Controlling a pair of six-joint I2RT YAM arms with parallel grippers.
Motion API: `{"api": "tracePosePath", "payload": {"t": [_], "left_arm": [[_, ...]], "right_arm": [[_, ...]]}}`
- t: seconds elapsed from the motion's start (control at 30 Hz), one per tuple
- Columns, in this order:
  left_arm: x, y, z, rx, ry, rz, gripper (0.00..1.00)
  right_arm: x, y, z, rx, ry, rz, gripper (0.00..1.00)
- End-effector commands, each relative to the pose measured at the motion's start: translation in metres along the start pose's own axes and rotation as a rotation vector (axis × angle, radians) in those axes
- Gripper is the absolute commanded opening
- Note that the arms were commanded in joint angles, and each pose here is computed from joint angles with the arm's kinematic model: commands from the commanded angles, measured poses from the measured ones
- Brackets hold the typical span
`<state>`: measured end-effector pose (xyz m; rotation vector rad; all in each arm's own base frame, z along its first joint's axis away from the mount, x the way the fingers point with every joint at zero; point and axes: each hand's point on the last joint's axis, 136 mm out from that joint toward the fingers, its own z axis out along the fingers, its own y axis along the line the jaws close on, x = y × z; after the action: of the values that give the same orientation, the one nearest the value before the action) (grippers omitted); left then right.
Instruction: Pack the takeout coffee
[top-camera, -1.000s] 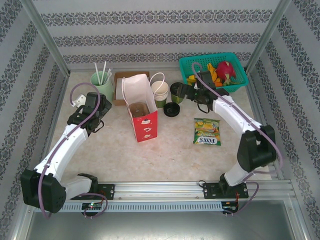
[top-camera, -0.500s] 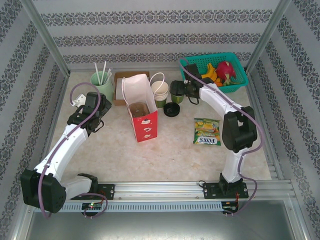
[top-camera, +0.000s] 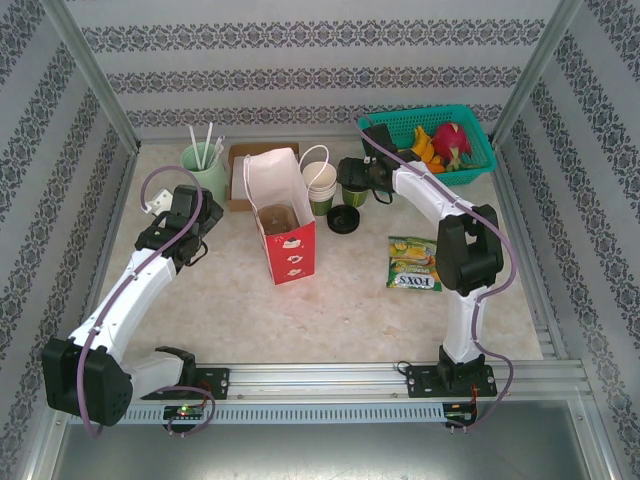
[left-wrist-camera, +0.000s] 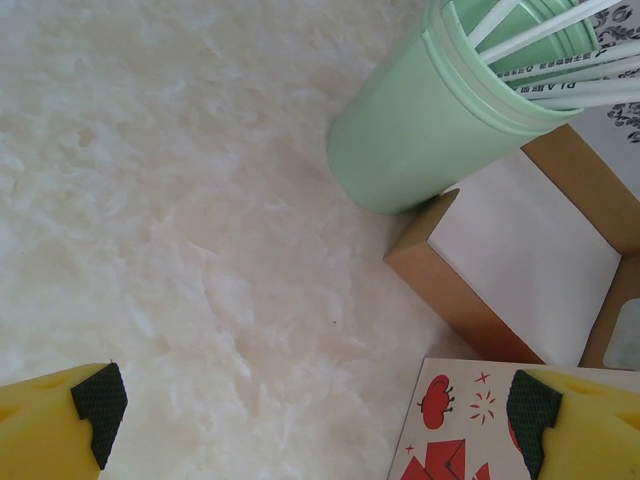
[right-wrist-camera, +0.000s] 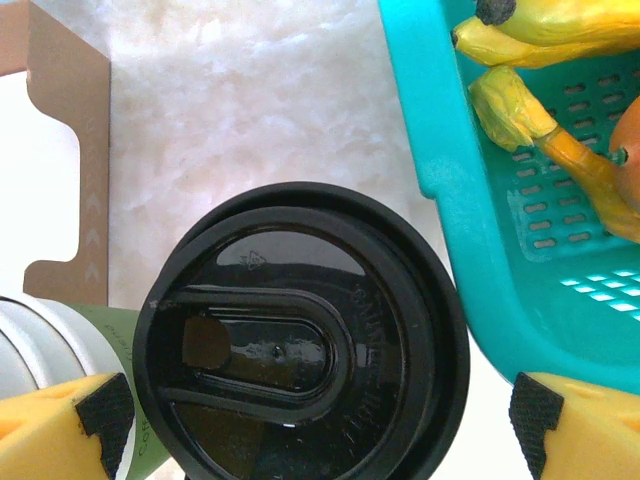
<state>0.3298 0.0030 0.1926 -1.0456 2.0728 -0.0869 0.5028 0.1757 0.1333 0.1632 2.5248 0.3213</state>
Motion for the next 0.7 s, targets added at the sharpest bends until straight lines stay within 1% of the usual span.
{"api": "tracePosePath", "payload": {"t": [0.0,0.27,0.43,0.57,0.67], "left_arm": [[-0.002,0.003,-0.001,-0.009,-0.019,0.016,0.99],[-0.002,0.004,-0.002,-0.014,-0.023,0.021,0.99],[-0.003,0.005,-0.003,-0.015,-0.026,0.023,0.99],[-0.002,0.005,-0.001,-0.012,-0.023,0.02,0.99],[0.0,0.003,0.001,-0.008,-0.017,0.019,0.99]], "right_arm": [[-0.004,0.008,0.006,-0.021,-0.009,0.019,0.98],[-0.007,0.008,0.013,-0.047,-0.019,0.099,0.98],[-0.016,0.008,-0.006,-0.028,-0.091,0.09,0.98],[-0.017,0.002,-0.024,-0.02,-0.143,0.132,0.98],[-0.01,0.001,-0.027,-0.033,-0.14,0.153,0.98]]}}
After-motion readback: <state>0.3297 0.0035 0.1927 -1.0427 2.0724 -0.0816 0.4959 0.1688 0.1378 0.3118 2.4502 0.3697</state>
